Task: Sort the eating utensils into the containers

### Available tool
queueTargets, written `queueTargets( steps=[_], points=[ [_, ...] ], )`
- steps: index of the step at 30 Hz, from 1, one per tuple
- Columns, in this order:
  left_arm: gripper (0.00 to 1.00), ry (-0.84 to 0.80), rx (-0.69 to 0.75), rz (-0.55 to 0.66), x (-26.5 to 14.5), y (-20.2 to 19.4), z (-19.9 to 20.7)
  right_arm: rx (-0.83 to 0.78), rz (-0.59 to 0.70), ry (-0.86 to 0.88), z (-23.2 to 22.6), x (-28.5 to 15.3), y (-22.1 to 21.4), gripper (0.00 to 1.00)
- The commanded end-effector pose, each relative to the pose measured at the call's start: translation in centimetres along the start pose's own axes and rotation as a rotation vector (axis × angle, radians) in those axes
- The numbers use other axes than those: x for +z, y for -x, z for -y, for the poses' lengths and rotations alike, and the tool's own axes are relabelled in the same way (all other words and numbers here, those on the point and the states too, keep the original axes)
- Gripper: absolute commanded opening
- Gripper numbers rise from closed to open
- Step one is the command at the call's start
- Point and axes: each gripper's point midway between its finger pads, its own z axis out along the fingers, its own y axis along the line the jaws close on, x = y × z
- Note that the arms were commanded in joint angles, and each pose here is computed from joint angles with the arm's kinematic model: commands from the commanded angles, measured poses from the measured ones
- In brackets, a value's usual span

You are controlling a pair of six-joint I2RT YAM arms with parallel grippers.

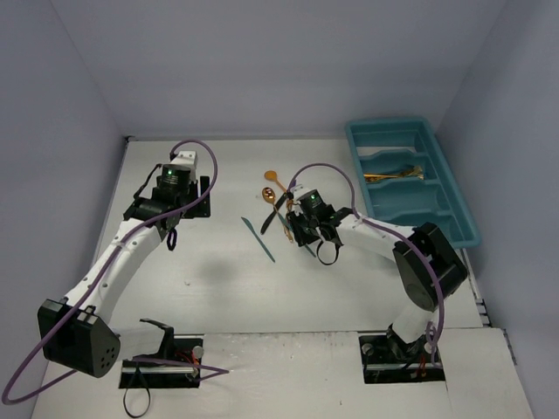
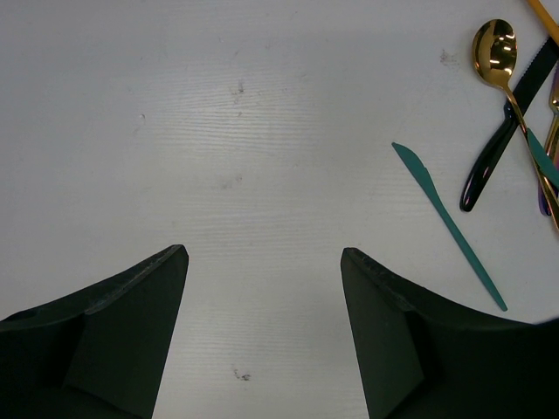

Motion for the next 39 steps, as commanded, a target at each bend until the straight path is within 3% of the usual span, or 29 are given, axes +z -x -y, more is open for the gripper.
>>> queueTargets(
  steps=[1,13,16,22,25,32,39],
  points=[
    [0.68,-0.016,-0.018,0.064,-0.3,2.0,0.2,-0.006,0.023,-0.044,0.1,0.3,0.6,0.34],
    [0.68,-0.019,-0.017,0.07,-0.5,2.1,0.3,-0.011,-0.036,-0.092,0.7,2.9,-0.7,0.31],
    [0.68,-0.02,-0.017,0.071,-0.5,2.1,0.3,-0.012,-0.03,-0.089,0.6,3.2,-0.1,0.25],
    [0.68,-0.02,-0.014,0.07,-0.5,2.1,0.3,-0.006,-0.006,-0.095,0.5,3.8,1.5,0.0],
    [0.68,-0.018,-0.015,0.074,-0.6,2.2,0.2,0.023,0.05,-0.104,0.7,2.9,3.8,0.0],
    [0.68,-0.022,-0.017,0.083,-0.9,2.4,0.2,0.247,0.348,-0.236,4.9,-6.3,11.5,0.0],
    [0.68,-0.034,-0.022,0.094,-1.2,2.7,0.4,0.606,0.611,-0.491,14.9,-16.2,12.0,0.0]
  ],
)
